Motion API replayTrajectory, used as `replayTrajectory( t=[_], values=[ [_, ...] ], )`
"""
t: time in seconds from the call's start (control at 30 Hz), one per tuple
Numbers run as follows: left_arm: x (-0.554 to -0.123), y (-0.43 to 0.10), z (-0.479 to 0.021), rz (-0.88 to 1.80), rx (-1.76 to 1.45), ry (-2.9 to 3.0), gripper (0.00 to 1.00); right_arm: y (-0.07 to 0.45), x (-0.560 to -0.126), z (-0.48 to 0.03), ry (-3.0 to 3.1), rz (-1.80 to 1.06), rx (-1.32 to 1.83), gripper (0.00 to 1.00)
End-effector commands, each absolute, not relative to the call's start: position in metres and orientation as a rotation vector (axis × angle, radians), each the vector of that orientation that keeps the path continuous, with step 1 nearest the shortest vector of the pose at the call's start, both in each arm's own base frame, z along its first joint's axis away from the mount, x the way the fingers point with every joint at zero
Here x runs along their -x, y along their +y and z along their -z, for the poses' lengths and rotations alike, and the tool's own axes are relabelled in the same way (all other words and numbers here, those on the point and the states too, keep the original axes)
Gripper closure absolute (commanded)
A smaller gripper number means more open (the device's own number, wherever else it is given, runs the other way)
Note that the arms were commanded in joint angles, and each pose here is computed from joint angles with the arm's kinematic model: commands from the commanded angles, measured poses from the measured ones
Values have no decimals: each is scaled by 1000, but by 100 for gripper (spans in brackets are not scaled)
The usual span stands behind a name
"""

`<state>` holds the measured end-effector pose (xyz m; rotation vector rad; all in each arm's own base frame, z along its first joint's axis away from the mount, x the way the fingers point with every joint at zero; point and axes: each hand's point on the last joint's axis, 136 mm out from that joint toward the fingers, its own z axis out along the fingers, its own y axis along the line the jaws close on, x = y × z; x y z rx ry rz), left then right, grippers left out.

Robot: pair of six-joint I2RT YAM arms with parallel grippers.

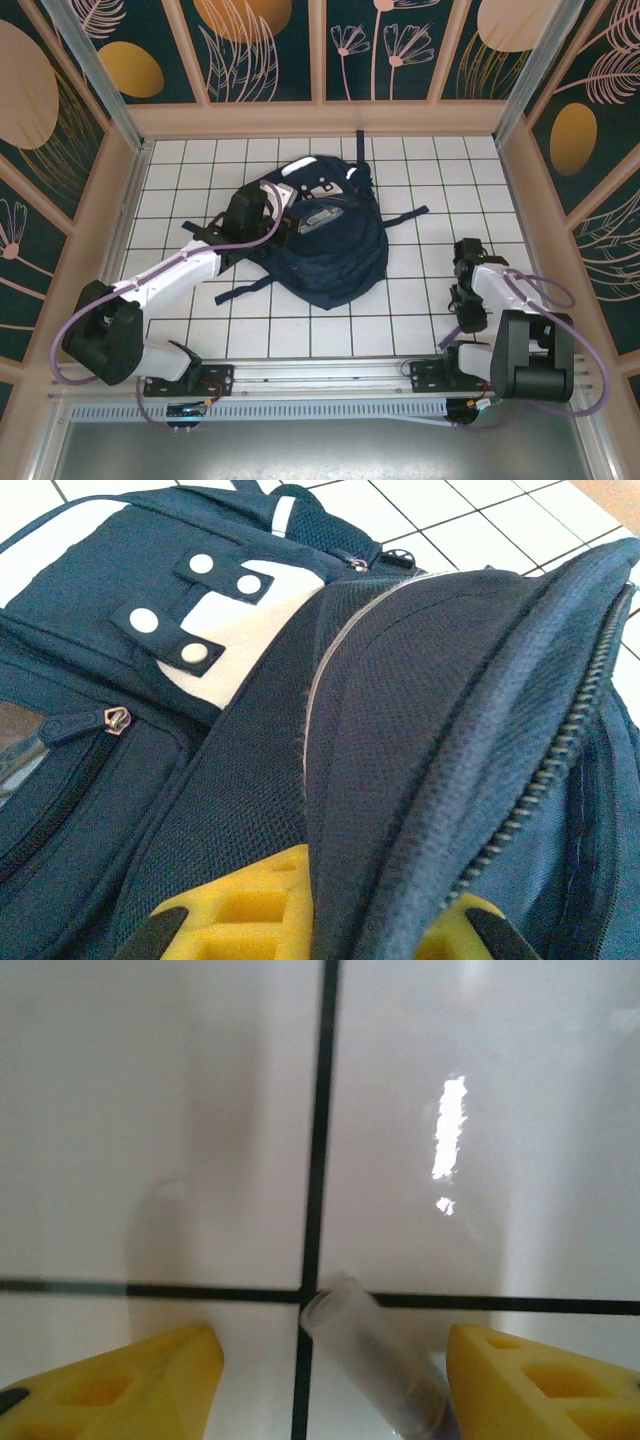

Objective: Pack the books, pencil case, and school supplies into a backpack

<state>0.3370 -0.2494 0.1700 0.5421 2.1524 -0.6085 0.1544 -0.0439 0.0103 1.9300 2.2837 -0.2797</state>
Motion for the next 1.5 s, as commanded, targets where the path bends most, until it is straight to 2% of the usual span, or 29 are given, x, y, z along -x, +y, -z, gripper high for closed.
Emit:
replayTrajectory(
  t=[0.0, 0.07, 0.13, 0.23, 0.43, 0.57, 0.6, 0.63, 0.83, 0.93, 1.07, 1.23, 1.47],
  values=[
    [-344, -253, -204, 656, -479, 2031, 100, -5, -133, 5, 2544, 181, -1909, 42],
    [-344, -251, -202, 651, -474, 2026, 100, 0, -132, 7, 2587, 194, -1885, 50],
    [-344, -250, -201, 638, -478, 2029, 100, 5, -132, 5, 2633, 218, -1832, 52],
    [-344, -244, -200, 602, -475, 2036, 100, 14, -135, 1, 2674, 203, -1765, 66],
    [-339, -234, -203, 590, -422, 2006, 100, 34, -144, -11, 2749, 120, -1607, 71],
    [-337, -235, -197, 585, -446, 2030, 100, 48, -151, -13, 2760, -11, -1579, 77],
    [-338, -236, -195, 587, -452, 2037, 100, 52, -155, -15, 2760, -59, -1569, 84],
    [-338, -238, -196, 594, -460, 2039, 100, 55, -157, -16, 2755, -86, -1563, 85],
    [-341, -246, -197, 644, -447, 2044, 100, 66, -171, -36, 2727, -210, -1514, 86],
    [-341, -248, -194, 667, -432, 2055, 100, 75, -186, -62, 2703, -281, -1465, 86],
    [-341, -254, -185, 693, -435, 2101, 99, 101, -218, -112, 2618, -426, -1402, 86],
    [-340, -264, -188, 772, -422, 2127, 99, 159, -274, -159, 2516, -668, -1305, 86],
    [-340, -275, -201, 874, -403, 2119, 99, 224, -331, -149, 2497, -846, -1322, 85]
  ],
)
